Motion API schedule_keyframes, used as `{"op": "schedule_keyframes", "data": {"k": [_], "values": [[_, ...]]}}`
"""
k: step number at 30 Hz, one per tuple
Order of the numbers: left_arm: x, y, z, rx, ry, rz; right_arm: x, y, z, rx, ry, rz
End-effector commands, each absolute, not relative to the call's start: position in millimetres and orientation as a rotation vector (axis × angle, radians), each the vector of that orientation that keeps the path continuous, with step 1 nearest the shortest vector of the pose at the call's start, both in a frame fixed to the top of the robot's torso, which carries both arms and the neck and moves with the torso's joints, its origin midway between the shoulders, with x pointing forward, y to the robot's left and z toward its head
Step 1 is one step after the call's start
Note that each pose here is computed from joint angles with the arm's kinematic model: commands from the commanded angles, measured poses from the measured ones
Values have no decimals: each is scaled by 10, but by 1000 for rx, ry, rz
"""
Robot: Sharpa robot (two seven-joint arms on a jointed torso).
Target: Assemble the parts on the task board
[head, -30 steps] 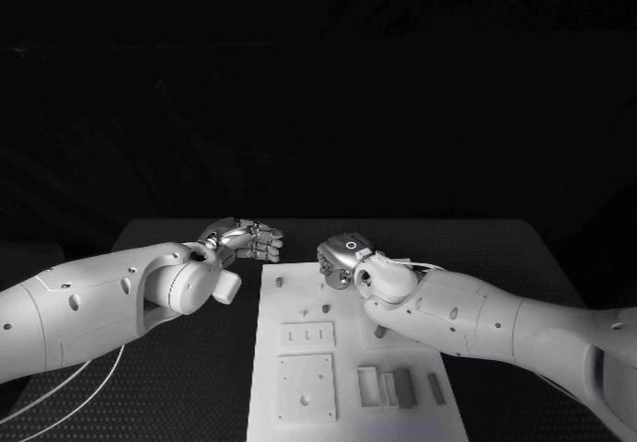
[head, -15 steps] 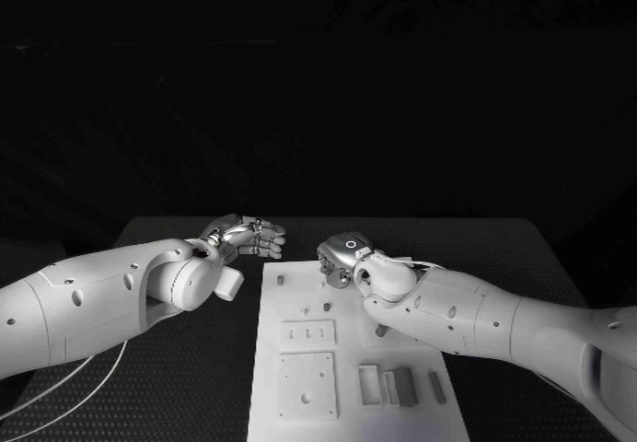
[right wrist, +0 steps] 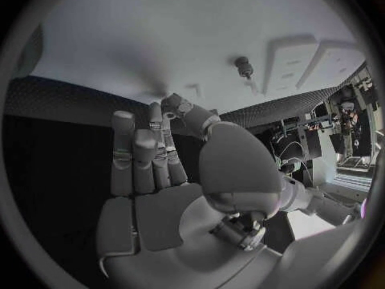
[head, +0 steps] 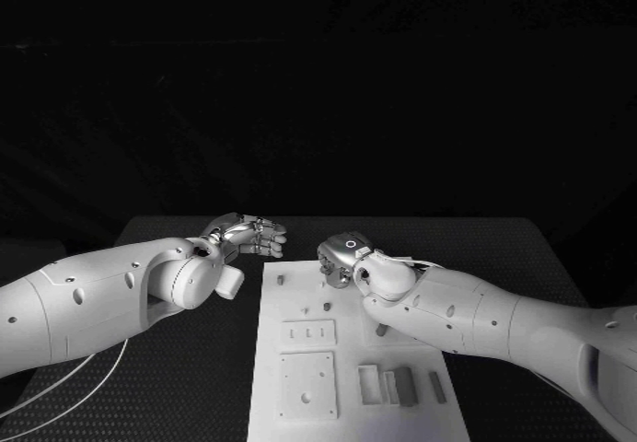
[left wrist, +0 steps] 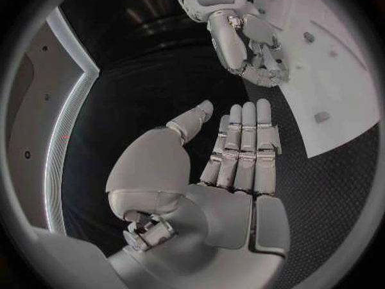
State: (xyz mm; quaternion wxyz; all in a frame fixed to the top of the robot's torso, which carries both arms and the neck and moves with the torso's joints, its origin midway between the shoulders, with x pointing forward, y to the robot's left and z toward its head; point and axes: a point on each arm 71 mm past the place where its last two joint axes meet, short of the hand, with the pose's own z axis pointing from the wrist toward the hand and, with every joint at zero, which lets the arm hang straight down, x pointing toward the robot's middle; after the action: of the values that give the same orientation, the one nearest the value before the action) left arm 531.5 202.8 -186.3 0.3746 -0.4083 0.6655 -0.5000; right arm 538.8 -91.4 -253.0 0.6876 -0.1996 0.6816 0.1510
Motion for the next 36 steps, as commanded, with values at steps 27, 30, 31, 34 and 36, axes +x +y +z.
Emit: {"op": "schedule_keyframes", "data": {"k": [27, 30, 31, 34, 36], "values": [[5358, 2148, -1813, -1023, 1679, -1296, 5316, -1426, -2061, -302, 1474, 535], [5356, 2168, -1810, -1014, 1680, -1299, 5341, -1650, -1918, -270, 1510, 538], [5356, 2170, -1809, -1014, 1680, -1299, 5347, -1701, -1894, -262, 1518, 535], [5360, 2186, -1809, -1013, 1678, -1297, 5358, -1929, -1836, -251, 1551, 506], [5364, 2190, -1808, -1013, 1676, -1297, 5374, -2041, -1836, -241, 1582, 485]]}}
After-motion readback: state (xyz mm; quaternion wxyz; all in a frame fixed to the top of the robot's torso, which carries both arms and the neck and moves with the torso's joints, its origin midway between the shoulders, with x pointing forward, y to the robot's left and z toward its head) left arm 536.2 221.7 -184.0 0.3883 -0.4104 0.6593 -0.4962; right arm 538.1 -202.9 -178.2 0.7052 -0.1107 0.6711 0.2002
